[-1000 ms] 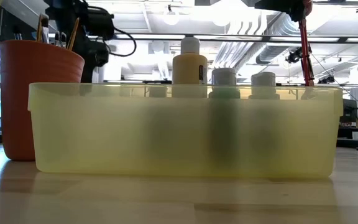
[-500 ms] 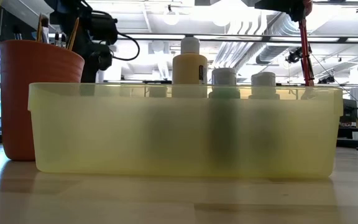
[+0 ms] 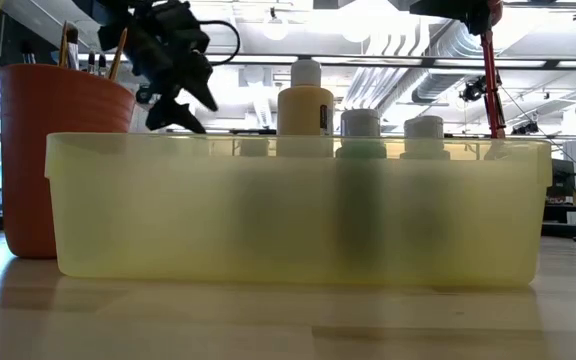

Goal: Pick & Place Paint Supplies
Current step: Put the yellow paint bottle into the yellow bin

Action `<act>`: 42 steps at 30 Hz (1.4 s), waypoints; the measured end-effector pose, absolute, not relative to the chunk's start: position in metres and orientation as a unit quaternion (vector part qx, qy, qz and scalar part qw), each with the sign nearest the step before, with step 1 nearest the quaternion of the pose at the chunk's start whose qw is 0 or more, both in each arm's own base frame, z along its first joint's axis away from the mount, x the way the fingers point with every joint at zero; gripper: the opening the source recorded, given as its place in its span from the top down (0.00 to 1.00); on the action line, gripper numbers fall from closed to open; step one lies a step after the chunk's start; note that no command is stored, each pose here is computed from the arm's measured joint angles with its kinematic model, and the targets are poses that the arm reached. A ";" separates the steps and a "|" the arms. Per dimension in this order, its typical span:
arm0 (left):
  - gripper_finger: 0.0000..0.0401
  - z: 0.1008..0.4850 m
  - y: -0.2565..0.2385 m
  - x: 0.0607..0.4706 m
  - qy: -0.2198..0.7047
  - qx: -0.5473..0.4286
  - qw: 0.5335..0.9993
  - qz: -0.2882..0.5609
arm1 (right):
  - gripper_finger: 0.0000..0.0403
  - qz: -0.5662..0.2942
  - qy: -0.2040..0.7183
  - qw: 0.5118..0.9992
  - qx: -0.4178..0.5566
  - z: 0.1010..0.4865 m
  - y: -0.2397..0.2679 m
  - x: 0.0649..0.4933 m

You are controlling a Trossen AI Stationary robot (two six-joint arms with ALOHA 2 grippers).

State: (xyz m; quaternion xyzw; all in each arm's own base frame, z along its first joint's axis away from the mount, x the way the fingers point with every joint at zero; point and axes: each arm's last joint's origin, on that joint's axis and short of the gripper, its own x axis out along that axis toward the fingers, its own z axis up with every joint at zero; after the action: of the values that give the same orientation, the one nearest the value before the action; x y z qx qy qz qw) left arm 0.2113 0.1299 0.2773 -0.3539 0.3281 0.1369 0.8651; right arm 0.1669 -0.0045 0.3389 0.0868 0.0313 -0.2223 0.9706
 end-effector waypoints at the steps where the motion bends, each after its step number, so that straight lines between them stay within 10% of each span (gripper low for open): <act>1: 0.37 0.278 0.131 0.212 0.320 -0.363 0.864 0.142 | 0.57 -0.222 0.031 0.971 0.087 0.339 -0.004 0.167; 22: 0.34 0.281 0.157 0.189 0.290 -0.396 0.851 0.187 | 0.57 -0.222 0.030 0.970 0.090 0.339 -0.004 0.167; 42: 0.34 0.317 0.151 0.158 0.482 -0.289 0.744 0.362 | 0.57 -0.224 0.030 0.970 0.089 0.339 -0.004 0.167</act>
State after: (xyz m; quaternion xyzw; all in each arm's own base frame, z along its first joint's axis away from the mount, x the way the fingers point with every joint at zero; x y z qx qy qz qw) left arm 0.1581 0.1507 0.3166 -0.2890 0.4818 0.3623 0.7437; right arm 0.1668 -0.0045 0.3390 0.0885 0.0302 -0.2237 0.9702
